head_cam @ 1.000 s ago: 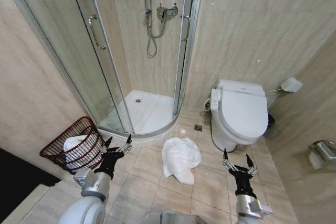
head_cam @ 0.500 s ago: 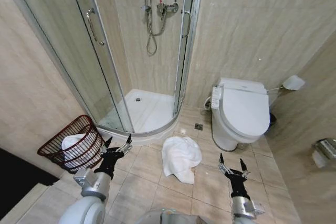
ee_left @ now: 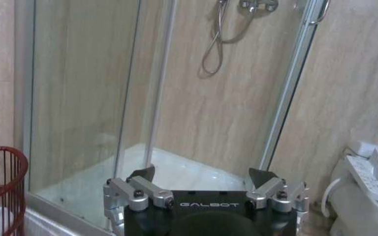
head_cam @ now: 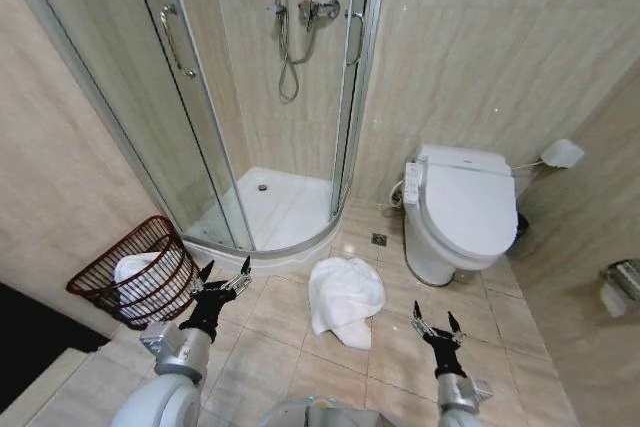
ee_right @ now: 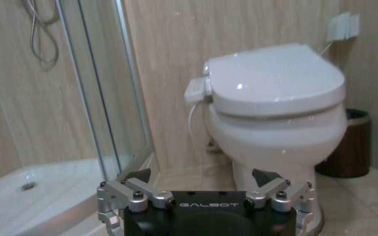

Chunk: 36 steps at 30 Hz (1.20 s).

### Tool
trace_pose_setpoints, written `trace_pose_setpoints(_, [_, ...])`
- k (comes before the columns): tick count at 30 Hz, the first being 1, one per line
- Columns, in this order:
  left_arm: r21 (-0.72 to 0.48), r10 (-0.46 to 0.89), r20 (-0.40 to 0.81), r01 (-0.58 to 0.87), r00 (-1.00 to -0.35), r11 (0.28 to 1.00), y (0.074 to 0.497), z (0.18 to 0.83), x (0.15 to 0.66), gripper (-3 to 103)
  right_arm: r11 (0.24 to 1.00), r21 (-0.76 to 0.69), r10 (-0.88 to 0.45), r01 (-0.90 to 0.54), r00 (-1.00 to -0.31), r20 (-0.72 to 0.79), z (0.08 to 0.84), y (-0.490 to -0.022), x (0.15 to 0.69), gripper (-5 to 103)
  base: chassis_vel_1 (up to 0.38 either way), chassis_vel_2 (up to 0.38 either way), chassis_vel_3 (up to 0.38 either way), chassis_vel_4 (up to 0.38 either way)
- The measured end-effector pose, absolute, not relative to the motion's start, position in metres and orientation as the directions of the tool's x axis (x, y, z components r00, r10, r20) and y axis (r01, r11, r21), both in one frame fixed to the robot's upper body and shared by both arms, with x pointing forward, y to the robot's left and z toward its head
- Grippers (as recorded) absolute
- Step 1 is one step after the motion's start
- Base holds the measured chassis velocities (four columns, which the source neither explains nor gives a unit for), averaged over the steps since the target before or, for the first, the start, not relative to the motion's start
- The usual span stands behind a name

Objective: Discard the used towel into the hamper.

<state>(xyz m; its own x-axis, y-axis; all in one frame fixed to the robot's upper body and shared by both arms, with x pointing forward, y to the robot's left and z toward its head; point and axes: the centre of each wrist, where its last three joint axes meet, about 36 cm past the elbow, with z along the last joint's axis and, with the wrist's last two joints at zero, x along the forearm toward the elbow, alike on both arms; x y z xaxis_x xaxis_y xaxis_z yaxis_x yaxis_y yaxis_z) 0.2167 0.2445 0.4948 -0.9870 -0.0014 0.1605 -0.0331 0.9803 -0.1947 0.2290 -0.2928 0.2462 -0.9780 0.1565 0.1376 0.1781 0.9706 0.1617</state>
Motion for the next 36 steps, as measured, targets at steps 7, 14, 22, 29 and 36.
trace_pose_setpoints(7, [-0.195,-0.001,0.161,-0.033,-0.987,0.98,0.244,0.495,0.217,97,0.98,0.151,0.099,0.126,-0.979,0.177,0.206,-0.293,0.251,100,0.0,0.0,0.0,0.0])
trace_pose_setpoints(14, [-0.195,-0.002,0.161,-0.033,-0.987,0.98,0.244,0.495,0.217,97,0.985,0.147,0.057,0.087,-0.979,0.195,0.191,-0.295,0.257,100,-0.008,0.007,0.007,-0.003])
trace_pose_setpoints(22, [-0.195,-0.001,0.161,-0.033,-0.987,0.98,0.244,0.495,0.217,97,0.984,0.167,0.036,0.067,-0.982,0.185,0.171,-0.3,0.255,100,-0.12,0.107,0.103,-0.116])
trace_pose_setpoints(29, [-0.195,-0.002,0.16,-0.033,-0.987,0.98,0.244,0.495,0.217,97,0.986,0.166,-0.007,0.029,-0.977,0.214,0.154,-0.311,0.257,100,-0.167,0.167,0.179,-0.155])
trace_pose_setpoints(36, [-0.195,-0.001,0.16,-0.033,-0.987,0.98,0.244,0.495,0.217,97,0.985,0.164,-0.109,-0.057,-0.939,0.327,0.127,-0.342,0.269,100,-0.027,0.02,-0.018,-0.009])
